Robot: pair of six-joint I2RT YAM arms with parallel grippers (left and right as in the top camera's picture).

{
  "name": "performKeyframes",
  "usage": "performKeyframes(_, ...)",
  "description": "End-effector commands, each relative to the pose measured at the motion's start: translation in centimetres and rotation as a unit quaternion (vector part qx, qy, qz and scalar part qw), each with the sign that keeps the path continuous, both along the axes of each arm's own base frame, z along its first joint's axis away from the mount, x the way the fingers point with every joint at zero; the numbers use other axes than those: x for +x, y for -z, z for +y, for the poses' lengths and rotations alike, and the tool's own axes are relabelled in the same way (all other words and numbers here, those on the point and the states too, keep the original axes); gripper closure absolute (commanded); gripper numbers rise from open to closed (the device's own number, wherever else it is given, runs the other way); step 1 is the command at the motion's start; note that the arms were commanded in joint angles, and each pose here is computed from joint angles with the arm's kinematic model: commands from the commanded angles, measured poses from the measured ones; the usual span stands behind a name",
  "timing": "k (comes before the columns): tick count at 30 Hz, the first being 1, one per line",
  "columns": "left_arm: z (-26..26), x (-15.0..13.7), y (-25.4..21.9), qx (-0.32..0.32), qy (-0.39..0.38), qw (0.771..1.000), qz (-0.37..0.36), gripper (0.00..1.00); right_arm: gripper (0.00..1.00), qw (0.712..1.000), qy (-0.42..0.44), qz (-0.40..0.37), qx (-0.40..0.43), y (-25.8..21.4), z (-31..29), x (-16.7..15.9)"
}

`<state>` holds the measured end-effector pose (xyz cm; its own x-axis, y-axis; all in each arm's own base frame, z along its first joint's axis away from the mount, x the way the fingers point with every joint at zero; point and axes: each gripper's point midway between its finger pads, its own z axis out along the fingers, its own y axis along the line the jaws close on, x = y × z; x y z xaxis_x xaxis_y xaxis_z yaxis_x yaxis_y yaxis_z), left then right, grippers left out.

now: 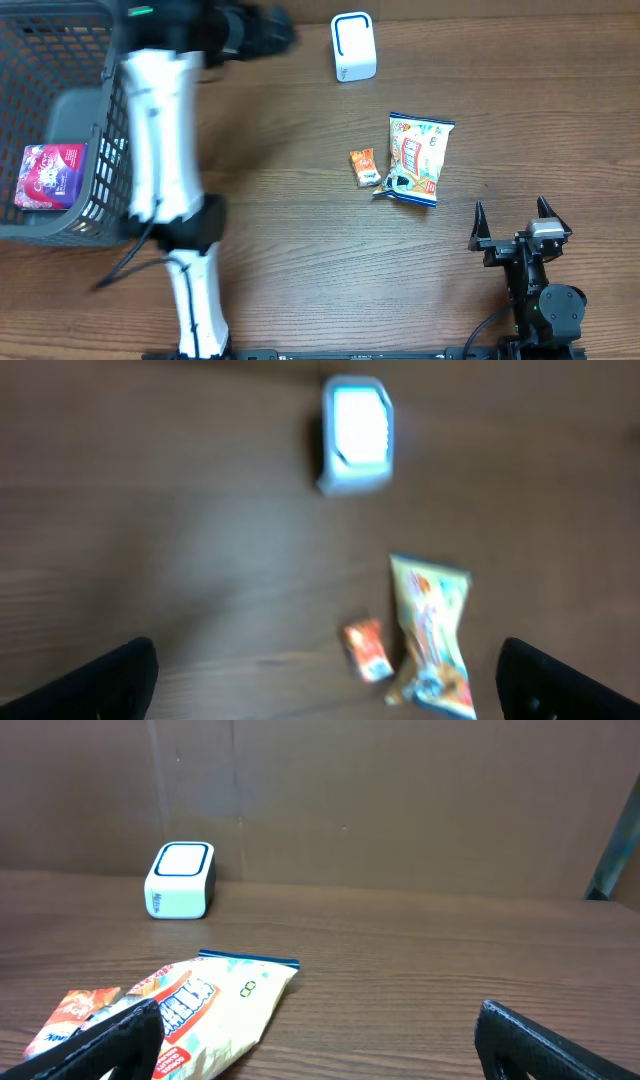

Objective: Scan the item barcode
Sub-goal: 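Carry the orange packet forward and release it beside the yellow bag, then reach the left gripper into the basket and grasp the pink-purple pouch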

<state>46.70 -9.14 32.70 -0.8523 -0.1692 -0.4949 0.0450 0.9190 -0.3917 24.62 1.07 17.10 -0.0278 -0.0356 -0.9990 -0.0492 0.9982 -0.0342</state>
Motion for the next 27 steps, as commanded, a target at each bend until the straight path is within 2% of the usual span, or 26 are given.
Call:
performKeyframes(1, 7.7, -2.0, -5.3, 0.048, -0.091, 0.992, -0.070, 0.00, 0.00, 1.000, 0.003, -0.003, -0.001, 0.1, -0.2, 0.0)
performKeyframes(5, 17.4, -4.5, -8.3, 0.088, -0.227, 0.965, -0.100, 0.00, 0.00, 1.000, 0.003, -0.003, -0.001, 0.1, -0.2, 0.0)
performKeyframes(9, 26.1, -7.7, -8.3, 0.136, -0.343, 0.926, -0.081, 0.00, 0.00, 1.000, 0.003, -0.003, 0.000, 0.1, -0.2, 0.0)
performKeyframes(13, 30.7, -9.6, -6.4, 0.142, -0.387, 0.910, -0.039, 0.00, 0.00, 1.000, 0.003, -0.003, 0.000, 0.1, -0.2, 0.0)
performKeyframes(19, 34.6, -11.6, -1.6, 0.155, -0.431, 0.887, 0.055, 0.00, 0.00, 1.000, 0.003, -0.003, -0.001, 0.1, -0.2, 0.0)
performKeyframes(24, 36.5, -11.3, 2.7, 0.180, -0.437, 0.874, 0.119, 0.03, 0.00, 1.000, 0.003, -0.003, 0.000, 0.1, -0.2, 0.0)
performKeyframes(27, 38.6, -11.8, 4.8, 0.228, -0.454, 0.848, 0.151, 0.04, 0.00, 1.000, 0.003, -0.003, 0.000, 0.1, -0.2, 0.0)
